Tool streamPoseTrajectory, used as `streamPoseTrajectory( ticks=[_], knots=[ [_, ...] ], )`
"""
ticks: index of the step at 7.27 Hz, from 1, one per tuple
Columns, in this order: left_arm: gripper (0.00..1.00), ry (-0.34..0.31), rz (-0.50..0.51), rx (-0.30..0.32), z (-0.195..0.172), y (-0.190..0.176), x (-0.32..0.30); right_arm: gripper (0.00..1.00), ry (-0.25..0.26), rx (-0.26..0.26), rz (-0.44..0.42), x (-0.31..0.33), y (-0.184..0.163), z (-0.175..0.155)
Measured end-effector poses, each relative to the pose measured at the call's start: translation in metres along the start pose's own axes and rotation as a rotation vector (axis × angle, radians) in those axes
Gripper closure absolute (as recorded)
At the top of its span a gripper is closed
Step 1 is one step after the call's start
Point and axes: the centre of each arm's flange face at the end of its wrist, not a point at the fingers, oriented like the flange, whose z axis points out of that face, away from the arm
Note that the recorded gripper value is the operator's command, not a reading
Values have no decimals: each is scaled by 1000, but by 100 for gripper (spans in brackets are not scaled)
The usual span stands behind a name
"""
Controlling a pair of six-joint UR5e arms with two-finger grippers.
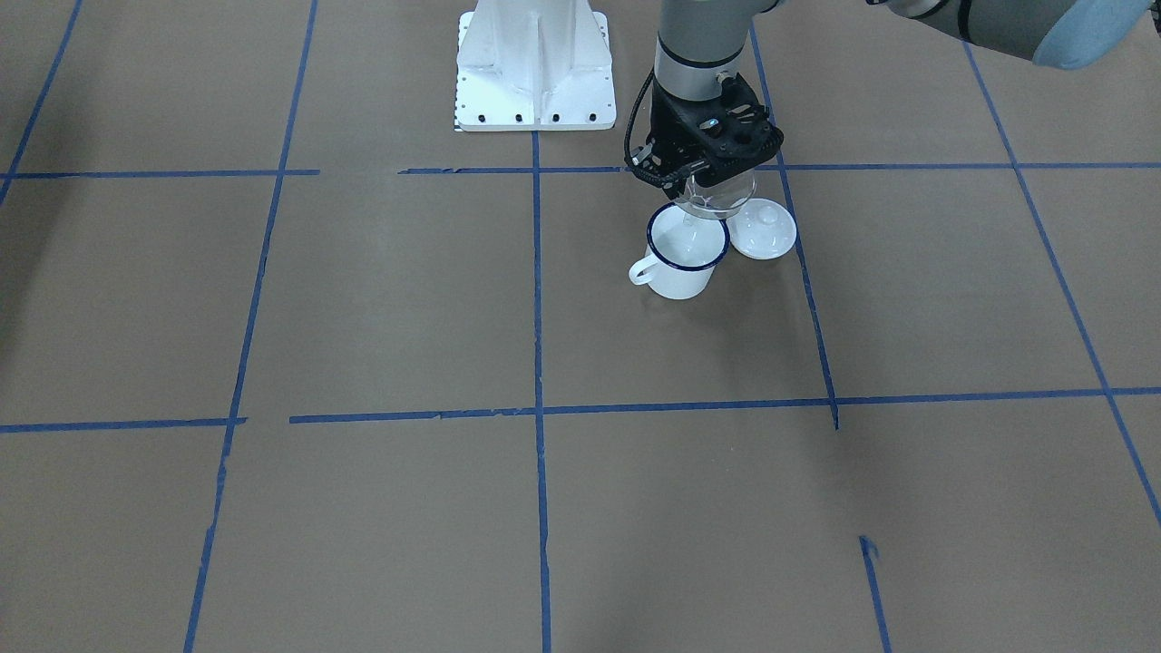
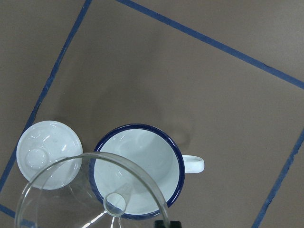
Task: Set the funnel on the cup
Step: 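Lower the funnel into the mug's mouth with the left gripper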
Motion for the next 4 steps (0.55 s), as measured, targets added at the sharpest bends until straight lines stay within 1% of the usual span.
streamPoseTrajectory(
  ticks=[2, 4],
  knots=[
    [100, -6, 6, -1, 31, -14, 17, 0, 0, 0, 0, 0, 0, 0],
    [100, -8, 23, -3, 45, -19, 21, 0, 0, 0, 0, 0, 0, 0]
  ],
)
